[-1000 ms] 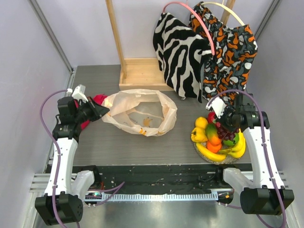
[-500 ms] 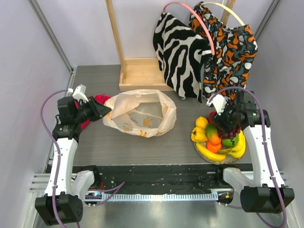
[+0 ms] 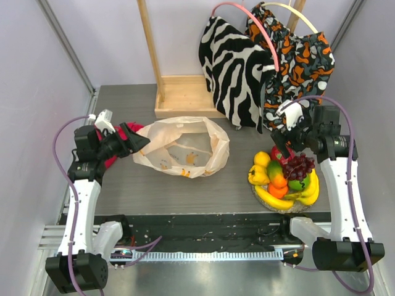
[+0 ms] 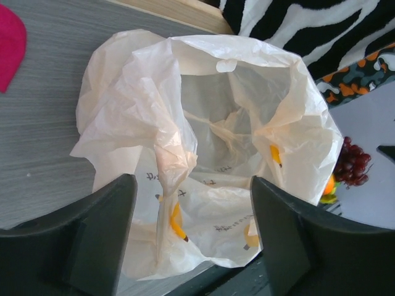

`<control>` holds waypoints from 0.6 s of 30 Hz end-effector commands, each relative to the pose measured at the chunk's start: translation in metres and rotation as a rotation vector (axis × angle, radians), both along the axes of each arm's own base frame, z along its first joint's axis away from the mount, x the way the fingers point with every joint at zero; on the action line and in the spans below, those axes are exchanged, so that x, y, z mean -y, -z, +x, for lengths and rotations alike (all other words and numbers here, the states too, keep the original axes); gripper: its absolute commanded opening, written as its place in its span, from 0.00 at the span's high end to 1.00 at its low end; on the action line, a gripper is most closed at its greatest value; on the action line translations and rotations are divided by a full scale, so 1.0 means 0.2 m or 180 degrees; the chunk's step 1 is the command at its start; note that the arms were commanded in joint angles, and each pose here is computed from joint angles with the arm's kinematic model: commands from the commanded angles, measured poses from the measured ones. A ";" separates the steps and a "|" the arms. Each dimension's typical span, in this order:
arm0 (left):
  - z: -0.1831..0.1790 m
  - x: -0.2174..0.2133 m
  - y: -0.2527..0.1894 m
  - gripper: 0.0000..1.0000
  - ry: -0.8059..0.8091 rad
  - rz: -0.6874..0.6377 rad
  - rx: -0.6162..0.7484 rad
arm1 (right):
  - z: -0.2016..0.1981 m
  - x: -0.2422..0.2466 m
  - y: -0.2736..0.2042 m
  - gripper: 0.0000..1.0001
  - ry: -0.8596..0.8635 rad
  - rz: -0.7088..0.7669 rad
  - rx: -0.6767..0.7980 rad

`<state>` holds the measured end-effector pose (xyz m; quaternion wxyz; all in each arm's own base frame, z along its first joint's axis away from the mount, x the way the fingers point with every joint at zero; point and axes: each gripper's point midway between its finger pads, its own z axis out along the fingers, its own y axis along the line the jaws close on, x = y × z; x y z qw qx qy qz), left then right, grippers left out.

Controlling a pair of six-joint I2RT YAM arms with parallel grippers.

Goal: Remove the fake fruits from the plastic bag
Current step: Place the fake fruit on the plate, then reset both arms

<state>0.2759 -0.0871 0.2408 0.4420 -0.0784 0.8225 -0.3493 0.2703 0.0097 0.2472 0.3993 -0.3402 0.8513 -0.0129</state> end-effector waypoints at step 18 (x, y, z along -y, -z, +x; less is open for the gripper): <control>0.05 0.01 -0.70 0.00 0.0308 0.0377 0.1178 | 0.39 0.14 -0.32 0.00 0.1926 0.1096 0.0513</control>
